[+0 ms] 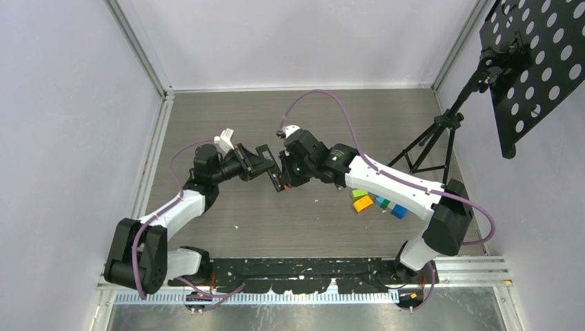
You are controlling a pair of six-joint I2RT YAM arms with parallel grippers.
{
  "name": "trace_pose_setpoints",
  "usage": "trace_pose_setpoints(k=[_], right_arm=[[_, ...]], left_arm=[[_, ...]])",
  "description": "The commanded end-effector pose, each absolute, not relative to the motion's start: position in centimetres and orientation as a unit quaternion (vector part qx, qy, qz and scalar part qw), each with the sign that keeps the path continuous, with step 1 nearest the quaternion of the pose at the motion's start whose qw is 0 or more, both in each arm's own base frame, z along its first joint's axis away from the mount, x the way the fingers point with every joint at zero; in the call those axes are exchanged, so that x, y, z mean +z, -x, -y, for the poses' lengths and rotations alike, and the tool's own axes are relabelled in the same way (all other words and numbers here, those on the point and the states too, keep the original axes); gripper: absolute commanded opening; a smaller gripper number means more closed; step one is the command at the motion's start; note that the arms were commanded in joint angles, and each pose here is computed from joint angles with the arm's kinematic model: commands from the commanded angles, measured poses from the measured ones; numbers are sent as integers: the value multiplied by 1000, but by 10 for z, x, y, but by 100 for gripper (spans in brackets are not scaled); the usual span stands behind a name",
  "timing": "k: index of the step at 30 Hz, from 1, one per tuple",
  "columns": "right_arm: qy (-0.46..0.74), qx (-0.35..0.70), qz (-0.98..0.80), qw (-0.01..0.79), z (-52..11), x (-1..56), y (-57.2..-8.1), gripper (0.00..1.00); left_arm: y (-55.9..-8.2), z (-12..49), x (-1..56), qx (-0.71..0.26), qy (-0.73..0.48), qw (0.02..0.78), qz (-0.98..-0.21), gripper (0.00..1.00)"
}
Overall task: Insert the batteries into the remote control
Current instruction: Load the battery into the remote control.
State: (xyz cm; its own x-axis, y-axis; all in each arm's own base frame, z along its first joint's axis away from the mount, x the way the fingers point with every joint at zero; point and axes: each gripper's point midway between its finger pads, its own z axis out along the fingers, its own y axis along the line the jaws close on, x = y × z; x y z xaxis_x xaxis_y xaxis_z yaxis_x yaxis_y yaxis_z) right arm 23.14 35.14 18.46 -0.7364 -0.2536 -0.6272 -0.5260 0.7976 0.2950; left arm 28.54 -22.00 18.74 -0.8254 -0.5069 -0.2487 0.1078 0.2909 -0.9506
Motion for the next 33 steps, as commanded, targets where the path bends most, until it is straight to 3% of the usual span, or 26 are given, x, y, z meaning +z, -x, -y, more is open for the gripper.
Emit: trace_pose_setpoints(k=[1, 11, 17, 23, 33], right_arm=[[220, 247, -888, 319, -364, 203, -239, 9], [219, 247, -890, 314, -370, 194, -242, 16], [212, 243, -892, 317, -368, 194, -243, 26], [205, 241, -893, 321, -367, 196, -245, 28], [176, 265, -887, 335, -365, 214, -250, 47]], left_arm=[[-285, 225, 205, -604, 110, 275, -740, 0], [-288, 227, 206, -612, 121, 264, -735, 0], [-289, 228, 203, -614, 127, 255, -736, 0], [-289, 228, 203, -613, 129, 253, -738, 0], [-288, 228, 203, -612, 134, 247, -739, 0]])
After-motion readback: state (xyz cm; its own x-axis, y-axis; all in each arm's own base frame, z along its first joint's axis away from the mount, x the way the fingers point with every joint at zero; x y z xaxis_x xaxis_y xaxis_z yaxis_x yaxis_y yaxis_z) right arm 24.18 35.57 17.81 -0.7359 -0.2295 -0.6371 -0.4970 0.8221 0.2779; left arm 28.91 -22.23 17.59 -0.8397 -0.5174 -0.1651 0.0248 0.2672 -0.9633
